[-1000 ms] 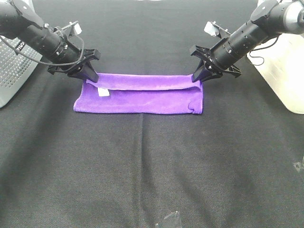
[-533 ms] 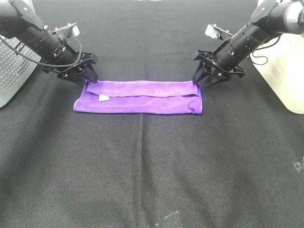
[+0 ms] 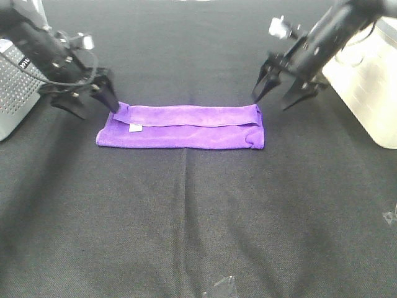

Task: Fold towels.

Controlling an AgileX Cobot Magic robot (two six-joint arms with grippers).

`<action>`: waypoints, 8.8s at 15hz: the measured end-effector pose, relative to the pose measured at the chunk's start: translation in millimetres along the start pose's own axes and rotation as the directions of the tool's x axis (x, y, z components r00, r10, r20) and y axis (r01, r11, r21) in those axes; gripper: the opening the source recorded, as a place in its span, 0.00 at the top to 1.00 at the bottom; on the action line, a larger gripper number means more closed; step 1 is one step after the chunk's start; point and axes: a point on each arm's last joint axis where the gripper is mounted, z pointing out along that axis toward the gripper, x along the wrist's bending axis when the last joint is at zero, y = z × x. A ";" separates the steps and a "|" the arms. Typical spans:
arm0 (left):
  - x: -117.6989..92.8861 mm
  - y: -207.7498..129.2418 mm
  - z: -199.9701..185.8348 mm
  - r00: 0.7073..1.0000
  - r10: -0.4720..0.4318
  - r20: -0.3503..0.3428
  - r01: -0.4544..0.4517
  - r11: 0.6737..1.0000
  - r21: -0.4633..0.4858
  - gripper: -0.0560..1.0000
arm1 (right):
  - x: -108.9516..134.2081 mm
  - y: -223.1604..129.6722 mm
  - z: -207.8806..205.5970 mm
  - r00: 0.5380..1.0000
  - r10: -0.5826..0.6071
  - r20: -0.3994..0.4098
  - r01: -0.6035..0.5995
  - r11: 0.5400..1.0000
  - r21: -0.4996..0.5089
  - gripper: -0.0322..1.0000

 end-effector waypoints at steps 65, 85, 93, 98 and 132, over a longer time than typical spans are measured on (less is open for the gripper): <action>-196.9 19.8 38.1 0.906 0.408 0.116 -0.397 0.912 -0.107 0.33 | 53.9 -7.0 -116.7 0.987 -0.044 0.153 0.072 0.981 -0.180 0.26; -84.5 -220.7 -324.1 0.908 -0.082 -0.412 -0.106 0.905 -0.413 0.33 | 154.0 -306.0 -268.9 0.945 -0.021 0.328 0.185 0.859 -0.477 0.26; -117.8 -427.7 -297.7 0.884 -0.068 -0.463 -0.277 0.722 -0.634 0.33 | 138.7 -436.4 -231.9 0.912 -0.005 0.410 0.279 0.739 -0.613 0.26; -106.9 -478.3 -262.4 0.884 -0.037 -0.467 -0.340 0.633 -0.695 0.33 | 133.8 -468.7 -218.0 0.899 -0.025 0.437 0.342 0.664 -0.665 0.26; -92.5 -462.7 -225.0 0.923 -0.042 -0.384 -0.271 0.637 -0.722 0.33 | 101.5 -463.2 -164.6 0.873 -0.058 0.485 0.385 0.692 -0.611 0.26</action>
